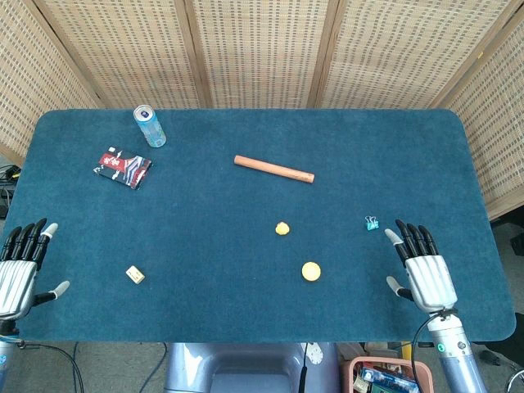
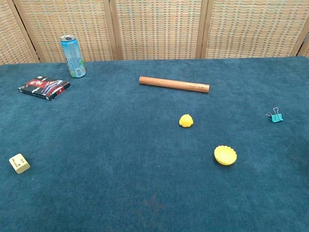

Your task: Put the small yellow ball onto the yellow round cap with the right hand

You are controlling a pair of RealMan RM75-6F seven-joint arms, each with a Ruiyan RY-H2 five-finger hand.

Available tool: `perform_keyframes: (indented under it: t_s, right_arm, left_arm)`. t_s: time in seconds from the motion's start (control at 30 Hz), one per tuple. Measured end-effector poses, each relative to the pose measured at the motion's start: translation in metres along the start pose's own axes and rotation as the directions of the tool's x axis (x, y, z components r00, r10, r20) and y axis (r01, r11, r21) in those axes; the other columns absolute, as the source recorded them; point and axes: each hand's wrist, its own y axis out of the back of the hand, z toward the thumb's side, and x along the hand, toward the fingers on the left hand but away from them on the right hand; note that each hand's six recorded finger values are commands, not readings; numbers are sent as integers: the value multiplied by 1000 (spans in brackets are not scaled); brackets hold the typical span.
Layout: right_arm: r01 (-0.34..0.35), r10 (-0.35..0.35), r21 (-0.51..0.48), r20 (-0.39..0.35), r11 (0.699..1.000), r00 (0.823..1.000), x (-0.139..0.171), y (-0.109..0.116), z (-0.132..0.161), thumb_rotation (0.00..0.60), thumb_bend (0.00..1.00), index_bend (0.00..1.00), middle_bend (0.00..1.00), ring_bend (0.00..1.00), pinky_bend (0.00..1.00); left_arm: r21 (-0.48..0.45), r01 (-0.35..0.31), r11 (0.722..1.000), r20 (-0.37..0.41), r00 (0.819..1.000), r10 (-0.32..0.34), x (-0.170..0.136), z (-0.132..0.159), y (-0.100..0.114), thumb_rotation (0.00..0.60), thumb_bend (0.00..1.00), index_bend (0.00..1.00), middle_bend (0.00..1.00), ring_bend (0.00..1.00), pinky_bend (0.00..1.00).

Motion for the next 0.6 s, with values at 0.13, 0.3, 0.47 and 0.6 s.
perform_keyframes:
  t_s: [0.13,0.3,0.47,0.6]
  right_arm:
    - [2,-2,-1,1,1000,1000,0,0,-1,600,200,40,0,0,0]
    - [4,-4,-3,-2,1000,1000,0,1,0,600,200,40,0,0,0]
    - [8,-8,-6,-5,1000,1000,1,2,1,600,200,40,0,0,0]
    - [5,-5,-4,-4,1000,1000,1,1,2,600,200,40,0,0,0]
  left_arm:
    - [1,2,1000,0,1000,-2,0,0,0,600,106,0,0,0,0]
    - [-2,0,1000,-2,1000,0,-1,0,0,600,105,0,0,0,0]
    - [-2,-5,1000,0,1000,5,-1,0,2,600,106,0,0,0,0]
    - [-6,-9,1000,-2,1000,9,-1,-1,3,600,106,0,0,0,0]
